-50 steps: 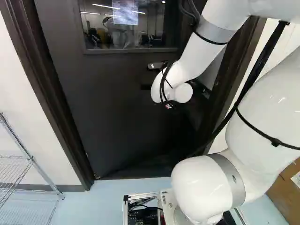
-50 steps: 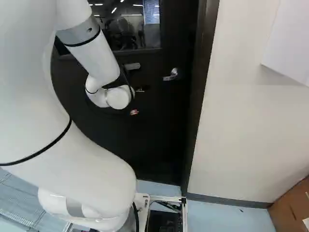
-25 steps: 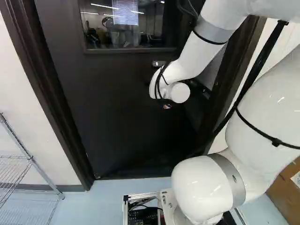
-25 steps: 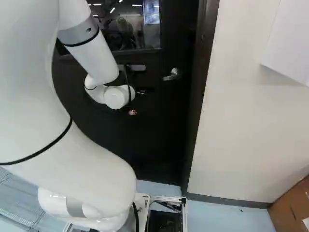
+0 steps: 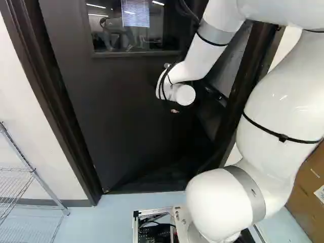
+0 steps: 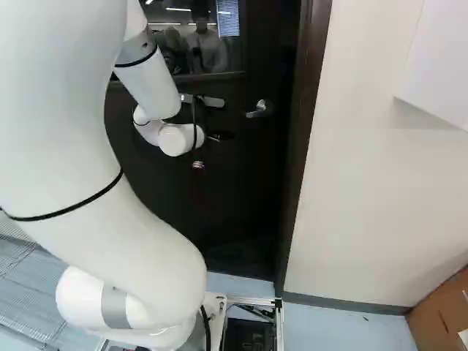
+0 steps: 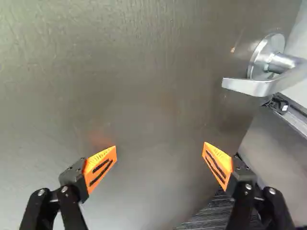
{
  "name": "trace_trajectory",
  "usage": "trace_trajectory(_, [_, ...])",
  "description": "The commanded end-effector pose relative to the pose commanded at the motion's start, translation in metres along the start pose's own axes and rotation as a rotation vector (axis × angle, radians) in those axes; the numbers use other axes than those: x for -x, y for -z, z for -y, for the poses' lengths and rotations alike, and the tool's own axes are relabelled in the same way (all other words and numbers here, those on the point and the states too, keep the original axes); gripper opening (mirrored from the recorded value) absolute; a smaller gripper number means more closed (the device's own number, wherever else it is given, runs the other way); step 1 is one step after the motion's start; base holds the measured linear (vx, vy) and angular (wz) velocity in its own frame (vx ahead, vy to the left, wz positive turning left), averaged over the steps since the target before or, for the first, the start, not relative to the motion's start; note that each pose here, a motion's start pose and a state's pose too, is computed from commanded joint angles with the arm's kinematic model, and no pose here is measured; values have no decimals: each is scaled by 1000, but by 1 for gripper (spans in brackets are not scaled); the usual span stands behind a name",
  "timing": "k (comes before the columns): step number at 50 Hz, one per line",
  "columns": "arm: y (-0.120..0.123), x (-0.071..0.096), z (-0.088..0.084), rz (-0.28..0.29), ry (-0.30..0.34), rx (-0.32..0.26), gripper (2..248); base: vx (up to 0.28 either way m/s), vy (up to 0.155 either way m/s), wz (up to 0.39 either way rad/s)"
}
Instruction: Open the door and move inside
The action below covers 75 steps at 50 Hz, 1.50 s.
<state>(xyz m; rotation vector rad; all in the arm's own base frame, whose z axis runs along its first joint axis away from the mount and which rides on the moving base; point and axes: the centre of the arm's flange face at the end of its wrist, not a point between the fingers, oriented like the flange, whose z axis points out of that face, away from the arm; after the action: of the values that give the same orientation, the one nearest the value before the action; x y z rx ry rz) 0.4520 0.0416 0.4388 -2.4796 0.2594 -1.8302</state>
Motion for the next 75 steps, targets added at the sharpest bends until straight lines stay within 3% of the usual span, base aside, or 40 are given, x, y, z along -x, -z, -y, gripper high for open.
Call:
trace_trajectory(32, [-55,-9,39,-5,9,-47,247,0,0,0])
trace_trajectory(61, [-104,-15,66,-17,-100,14,247,0,0,0])
trace_trajectory(75, [-128,-17,83,-26,-110,4,247,0,0,0])
